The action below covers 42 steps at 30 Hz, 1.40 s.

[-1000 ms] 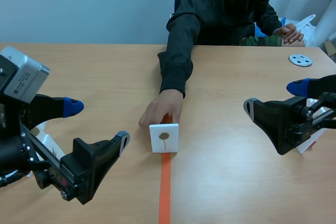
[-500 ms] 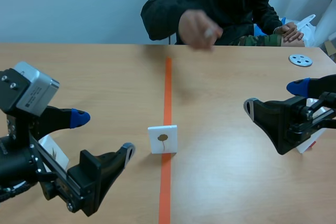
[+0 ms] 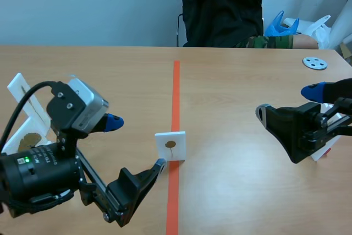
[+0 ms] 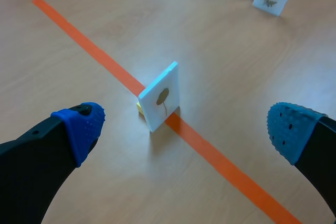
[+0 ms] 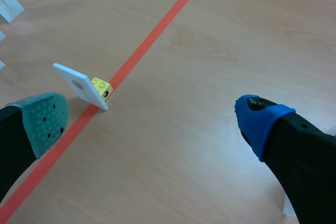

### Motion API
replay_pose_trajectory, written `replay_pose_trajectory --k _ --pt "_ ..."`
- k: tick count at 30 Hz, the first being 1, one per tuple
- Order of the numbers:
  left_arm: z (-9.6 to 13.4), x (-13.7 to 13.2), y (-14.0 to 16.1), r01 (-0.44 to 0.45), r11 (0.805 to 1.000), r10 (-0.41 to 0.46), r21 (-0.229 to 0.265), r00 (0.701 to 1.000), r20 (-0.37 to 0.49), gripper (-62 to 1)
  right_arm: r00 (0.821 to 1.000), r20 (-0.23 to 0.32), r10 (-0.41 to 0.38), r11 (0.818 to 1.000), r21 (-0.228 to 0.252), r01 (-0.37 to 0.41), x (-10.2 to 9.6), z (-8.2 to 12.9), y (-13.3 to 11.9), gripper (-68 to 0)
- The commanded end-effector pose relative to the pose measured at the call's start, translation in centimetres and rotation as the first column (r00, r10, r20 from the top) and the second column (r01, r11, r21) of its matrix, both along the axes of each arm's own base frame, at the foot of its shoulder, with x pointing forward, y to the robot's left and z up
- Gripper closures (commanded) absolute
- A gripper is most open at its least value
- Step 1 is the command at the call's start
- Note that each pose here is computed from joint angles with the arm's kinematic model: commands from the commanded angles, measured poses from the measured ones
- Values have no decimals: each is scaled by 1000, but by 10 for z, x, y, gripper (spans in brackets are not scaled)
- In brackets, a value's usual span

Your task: Sort the leaf by its shape. The table is split by an orange tape line. A compound leaf with several leaflets goes to the left side, a simple leaf with one blade goes to the right side. Return to the home posture when a red brick is placed on the table.

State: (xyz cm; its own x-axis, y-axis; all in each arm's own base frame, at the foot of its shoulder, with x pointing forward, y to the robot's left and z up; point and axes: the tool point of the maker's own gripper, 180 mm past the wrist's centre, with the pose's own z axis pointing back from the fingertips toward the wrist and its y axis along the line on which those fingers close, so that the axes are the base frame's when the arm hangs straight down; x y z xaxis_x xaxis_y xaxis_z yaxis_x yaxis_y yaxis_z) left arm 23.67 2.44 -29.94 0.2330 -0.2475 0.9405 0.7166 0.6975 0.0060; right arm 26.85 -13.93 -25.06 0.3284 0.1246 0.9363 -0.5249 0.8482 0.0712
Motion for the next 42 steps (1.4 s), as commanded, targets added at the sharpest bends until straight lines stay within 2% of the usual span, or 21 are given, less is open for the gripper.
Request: replay_pose_trajectory --k 1,4,18,29,34,42 --pt "7 10 -4 -19 998 21 -56 999 27 -623 999 42 -5 1000 9 4 5 12 -1 -679" --pt "0 21 -8 -32 996 35 -81 999 27 -623 999 42 -4 1000 8 4 5 12 -1 -679" --pt "-36 52 -31 39 999 -38 -21 996 87 -623 999 42 -4 1000 2 4 5 11 -1 -679" --pt "-60 70 -35 4 998 -2 -57 999 46 -623 999 42 -4 1000 2 4 5 11 -1 -679" --pt "-63 73 -43 0 996 4 -91 999 39 -623 999 42 -4 1000 2 4 5 11 -1 -679" --pt "-76 79 -50 -12 997 13 -80 1000 16 -623 999 42 -4 1000 1 4 5 11 -1 -679"
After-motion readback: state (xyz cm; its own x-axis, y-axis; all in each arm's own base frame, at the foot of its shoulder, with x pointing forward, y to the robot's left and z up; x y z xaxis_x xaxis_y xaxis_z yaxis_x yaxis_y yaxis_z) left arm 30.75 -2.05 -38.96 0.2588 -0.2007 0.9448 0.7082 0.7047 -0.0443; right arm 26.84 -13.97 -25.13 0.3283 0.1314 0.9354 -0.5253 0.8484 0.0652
